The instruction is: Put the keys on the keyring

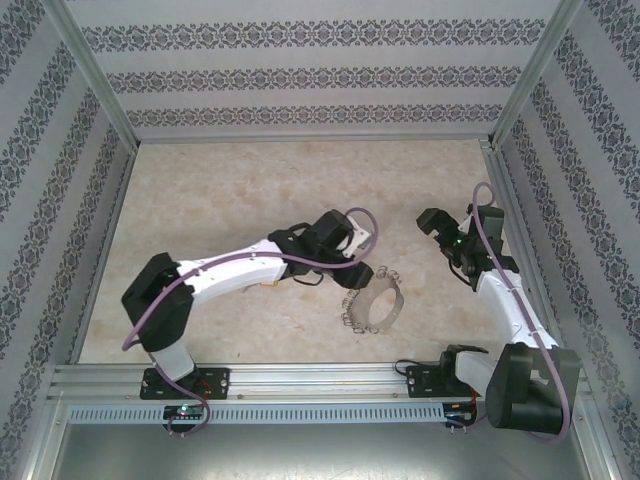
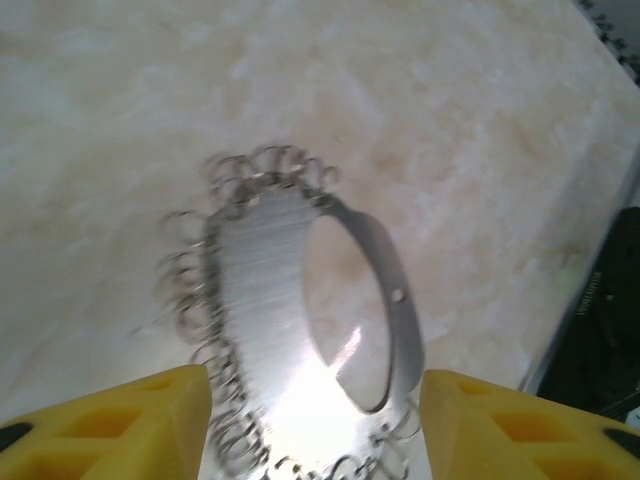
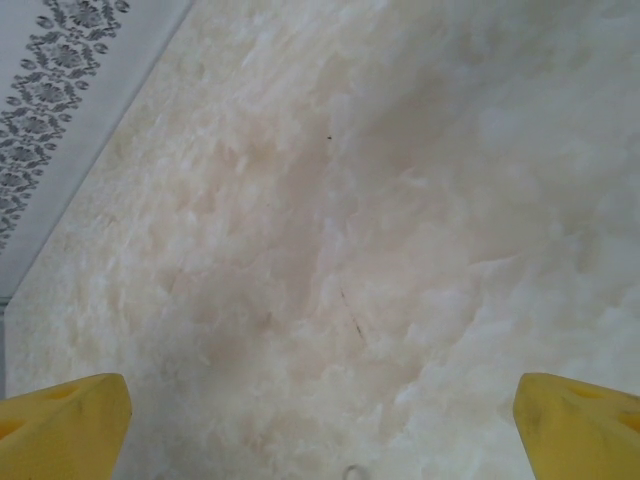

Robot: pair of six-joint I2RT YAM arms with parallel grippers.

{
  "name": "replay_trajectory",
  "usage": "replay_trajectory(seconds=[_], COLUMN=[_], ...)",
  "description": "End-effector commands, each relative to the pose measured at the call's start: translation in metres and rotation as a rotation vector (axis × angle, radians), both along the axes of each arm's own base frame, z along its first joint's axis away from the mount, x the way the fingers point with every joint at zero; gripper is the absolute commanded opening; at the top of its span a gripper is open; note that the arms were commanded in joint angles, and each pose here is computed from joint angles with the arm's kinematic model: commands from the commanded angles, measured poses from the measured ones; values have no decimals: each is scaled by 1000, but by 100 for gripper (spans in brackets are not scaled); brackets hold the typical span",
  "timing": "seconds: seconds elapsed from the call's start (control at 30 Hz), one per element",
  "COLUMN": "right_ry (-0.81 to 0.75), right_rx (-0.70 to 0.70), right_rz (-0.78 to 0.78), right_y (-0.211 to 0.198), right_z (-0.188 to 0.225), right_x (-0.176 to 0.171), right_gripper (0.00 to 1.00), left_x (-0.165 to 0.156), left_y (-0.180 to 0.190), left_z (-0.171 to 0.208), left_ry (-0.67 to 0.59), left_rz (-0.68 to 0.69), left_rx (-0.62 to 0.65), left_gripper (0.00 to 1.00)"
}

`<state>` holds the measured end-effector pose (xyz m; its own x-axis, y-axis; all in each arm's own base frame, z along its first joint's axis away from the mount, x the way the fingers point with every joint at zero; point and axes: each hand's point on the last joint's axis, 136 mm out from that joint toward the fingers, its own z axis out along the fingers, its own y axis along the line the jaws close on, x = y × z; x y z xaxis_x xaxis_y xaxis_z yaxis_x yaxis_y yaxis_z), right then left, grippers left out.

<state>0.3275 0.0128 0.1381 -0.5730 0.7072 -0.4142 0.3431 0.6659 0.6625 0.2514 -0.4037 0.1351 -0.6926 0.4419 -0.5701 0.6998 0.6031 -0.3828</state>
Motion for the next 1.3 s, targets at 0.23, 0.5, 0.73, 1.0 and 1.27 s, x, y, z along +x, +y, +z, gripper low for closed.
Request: replay_trajectory(seconds=[0.23, 0.5, 0.73, 1.0, 1.27], right_ry=[-30, -40, -11, -14, -14], right_rx=[59, 24, 35, 23, 25], right_rz=[-24, -58, -42, -39, -39], right_y=[-3, -12, -9, -11, -12], right_z=[15, 22, 17, 18, 16], right_x=[4, 7, 9, 10, 13], right_gripper=[98, 95, 95, 96, 96], left_x=[-13, 0, 11, 21, 18], left_y=[-70, -91, -99, -95, -87], left_z=[-20, -49, -66, -72, -84], left_ry=[28, 64, 32, -22, -65], left_rz=[-117, -85, -39, 14, 30], left_rx=[-70, -39, 37, 96, 171], left_gripper=[40, 28, 27, 26, 22])
